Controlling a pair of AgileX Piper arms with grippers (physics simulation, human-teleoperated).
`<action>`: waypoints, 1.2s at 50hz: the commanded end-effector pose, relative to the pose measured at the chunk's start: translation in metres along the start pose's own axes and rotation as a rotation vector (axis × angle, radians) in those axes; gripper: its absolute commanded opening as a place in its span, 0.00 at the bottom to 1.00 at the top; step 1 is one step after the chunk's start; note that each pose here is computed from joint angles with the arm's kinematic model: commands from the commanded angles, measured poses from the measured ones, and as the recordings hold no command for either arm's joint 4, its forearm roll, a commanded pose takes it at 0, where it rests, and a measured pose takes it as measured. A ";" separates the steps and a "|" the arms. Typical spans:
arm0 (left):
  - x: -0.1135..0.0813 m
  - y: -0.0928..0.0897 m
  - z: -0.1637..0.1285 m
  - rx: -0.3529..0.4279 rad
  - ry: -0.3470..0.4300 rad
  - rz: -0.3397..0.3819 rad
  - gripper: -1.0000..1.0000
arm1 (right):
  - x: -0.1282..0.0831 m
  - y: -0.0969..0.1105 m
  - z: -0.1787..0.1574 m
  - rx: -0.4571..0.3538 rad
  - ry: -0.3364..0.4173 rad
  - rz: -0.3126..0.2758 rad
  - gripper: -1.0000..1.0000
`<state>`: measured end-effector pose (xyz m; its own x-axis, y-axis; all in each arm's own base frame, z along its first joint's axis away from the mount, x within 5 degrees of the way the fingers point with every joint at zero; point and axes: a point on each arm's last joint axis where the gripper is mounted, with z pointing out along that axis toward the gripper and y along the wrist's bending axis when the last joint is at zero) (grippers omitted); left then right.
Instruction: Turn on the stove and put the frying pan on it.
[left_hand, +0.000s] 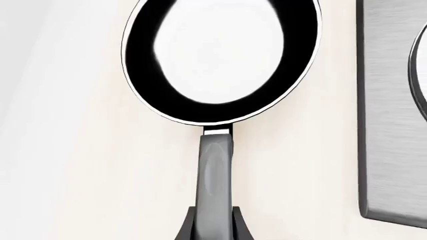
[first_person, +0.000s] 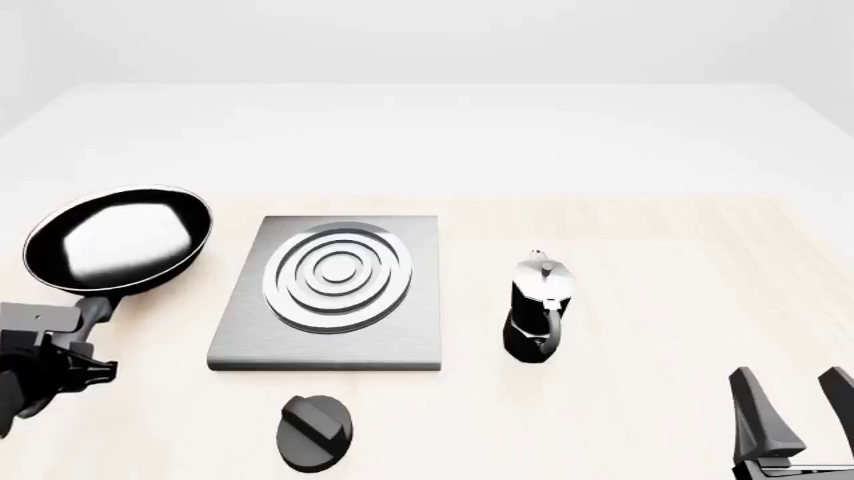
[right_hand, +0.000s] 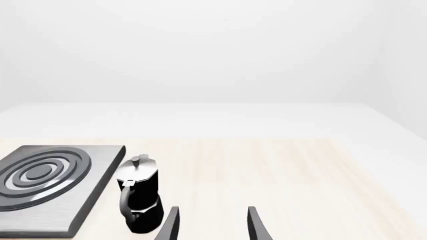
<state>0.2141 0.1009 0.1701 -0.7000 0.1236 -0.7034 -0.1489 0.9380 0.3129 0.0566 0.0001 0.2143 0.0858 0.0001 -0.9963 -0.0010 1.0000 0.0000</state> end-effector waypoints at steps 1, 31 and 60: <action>-0.023 0.007 -0.017 -0.033 -0.082 0.004 0.00 | 0.000 0.000 0.000 0.000 0.000 0.000 1.00; -0.040 -0.019 -0.056 0.061 -0.173 0.051 0.00 | 0.000 0.000 0.000 0.000 0.000 0.000 1.00; -0.051 -0.046 -0.085 0.184 -0.228 0.085 0.00 | 0.000 0.000 0.000 0.000 0.000 0.000 1.00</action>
<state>0.1974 0.0345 0.2292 -0.5760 0.3094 -0.7566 0.0634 0.9397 0.3360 0.0566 0.0001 0.2143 0.0858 0.0001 -0.9963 -0.0009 1.0000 0.0000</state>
